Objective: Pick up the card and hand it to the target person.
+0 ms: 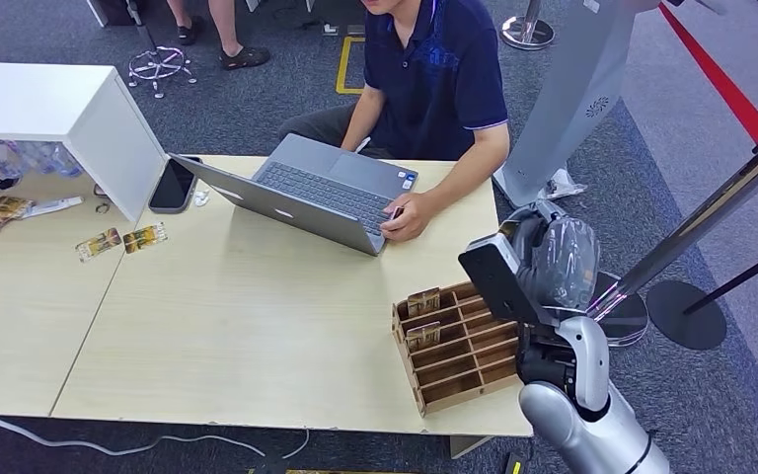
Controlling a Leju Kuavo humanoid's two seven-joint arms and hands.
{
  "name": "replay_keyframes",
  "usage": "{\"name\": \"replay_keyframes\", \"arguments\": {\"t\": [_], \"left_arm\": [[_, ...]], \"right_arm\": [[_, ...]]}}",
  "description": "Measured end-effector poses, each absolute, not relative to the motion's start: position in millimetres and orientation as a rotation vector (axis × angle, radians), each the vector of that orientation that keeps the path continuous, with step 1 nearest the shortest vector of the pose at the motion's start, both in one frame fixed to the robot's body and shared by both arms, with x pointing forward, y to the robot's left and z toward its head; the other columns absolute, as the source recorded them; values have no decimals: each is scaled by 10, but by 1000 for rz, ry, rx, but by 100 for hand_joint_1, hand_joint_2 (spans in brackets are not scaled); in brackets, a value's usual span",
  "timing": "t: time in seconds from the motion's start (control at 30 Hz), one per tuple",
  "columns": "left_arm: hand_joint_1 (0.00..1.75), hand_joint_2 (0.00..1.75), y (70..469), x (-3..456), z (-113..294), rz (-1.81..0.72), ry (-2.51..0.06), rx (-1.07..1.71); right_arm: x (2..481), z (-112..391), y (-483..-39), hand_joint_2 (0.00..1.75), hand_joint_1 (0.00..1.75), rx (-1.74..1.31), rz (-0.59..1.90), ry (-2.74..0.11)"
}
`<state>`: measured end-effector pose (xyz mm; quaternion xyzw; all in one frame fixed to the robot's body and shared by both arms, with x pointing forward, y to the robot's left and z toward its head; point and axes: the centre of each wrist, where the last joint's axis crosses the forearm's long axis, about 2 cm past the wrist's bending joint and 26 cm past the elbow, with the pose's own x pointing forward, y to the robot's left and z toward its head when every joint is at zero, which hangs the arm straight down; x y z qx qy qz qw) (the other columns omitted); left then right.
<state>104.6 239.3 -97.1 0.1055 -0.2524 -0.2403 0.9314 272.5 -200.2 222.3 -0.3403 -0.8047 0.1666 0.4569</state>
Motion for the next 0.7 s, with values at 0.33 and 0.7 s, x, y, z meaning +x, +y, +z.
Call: {"name": "replay_keyframes", "arguments": {"t": [0.33,0.7], "left_arm": [[0,0,2390,1050,-970,-501,-518,216],[0,0,2373,1078,-962,-529,-517,208]], "right_arm": [[2767,2273,-2025,175,170,-852,396,-1996],[2862,2367,-2030,175,163,-830,369,-2014]]}}
